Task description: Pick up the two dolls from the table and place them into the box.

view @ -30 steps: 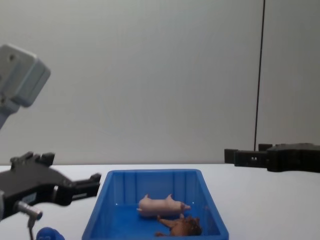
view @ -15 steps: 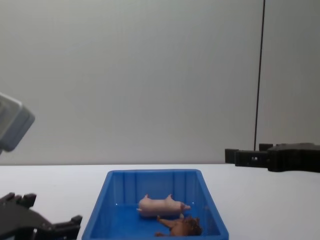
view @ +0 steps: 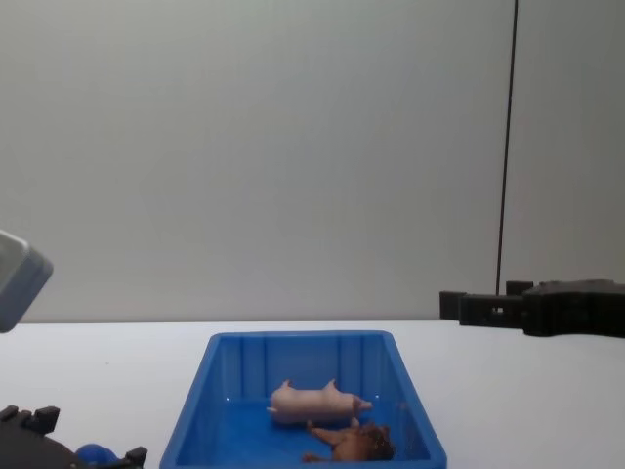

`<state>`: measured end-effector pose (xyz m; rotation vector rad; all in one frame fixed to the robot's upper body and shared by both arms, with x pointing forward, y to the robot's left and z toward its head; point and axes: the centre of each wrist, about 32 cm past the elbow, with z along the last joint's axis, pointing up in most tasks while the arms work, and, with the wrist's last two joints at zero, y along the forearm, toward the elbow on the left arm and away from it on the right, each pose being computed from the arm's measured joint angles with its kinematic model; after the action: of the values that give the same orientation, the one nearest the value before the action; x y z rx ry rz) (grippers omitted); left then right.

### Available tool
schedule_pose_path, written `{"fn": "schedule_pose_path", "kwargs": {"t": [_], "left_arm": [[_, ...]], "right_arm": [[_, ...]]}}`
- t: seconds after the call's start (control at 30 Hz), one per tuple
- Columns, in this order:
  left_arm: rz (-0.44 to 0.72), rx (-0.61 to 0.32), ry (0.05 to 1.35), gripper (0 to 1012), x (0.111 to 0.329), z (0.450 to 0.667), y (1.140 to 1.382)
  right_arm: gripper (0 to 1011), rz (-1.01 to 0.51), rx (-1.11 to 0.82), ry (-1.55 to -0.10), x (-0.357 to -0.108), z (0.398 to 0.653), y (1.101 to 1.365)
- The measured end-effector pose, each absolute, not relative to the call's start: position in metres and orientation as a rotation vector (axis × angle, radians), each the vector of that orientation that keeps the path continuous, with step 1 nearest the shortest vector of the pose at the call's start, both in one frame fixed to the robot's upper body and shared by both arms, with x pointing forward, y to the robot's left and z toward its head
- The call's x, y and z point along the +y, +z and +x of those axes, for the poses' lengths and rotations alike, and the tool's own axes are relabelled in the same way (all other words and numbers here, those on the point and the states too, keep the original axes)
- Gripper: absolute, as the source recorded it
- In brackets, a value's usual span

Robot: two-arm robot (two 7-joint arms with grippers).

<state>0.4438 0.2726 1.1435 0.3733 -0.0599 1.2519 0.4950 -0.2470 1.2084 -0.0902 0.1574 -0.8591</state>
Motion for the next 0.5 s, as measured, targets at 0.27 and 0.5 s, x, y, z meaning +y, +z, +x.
{"fn": "schedule_pose_path", "kwargs": {"t": [0.27, 0.5], "left_arm": [[0.368, -0.055, 1.241, 1001, 0.277, 0.455, 1.137], [0.37, -0.037, 1.221, 1001, 0.279, 0.464, 1.131]], "right_arm": [[1001, -0.09, 0.158, -0.859, -0.247, 0.495, 1.208], [1001, -0.09, 0.158, -0.859, -0.247, 0.495, 1.208]]}}
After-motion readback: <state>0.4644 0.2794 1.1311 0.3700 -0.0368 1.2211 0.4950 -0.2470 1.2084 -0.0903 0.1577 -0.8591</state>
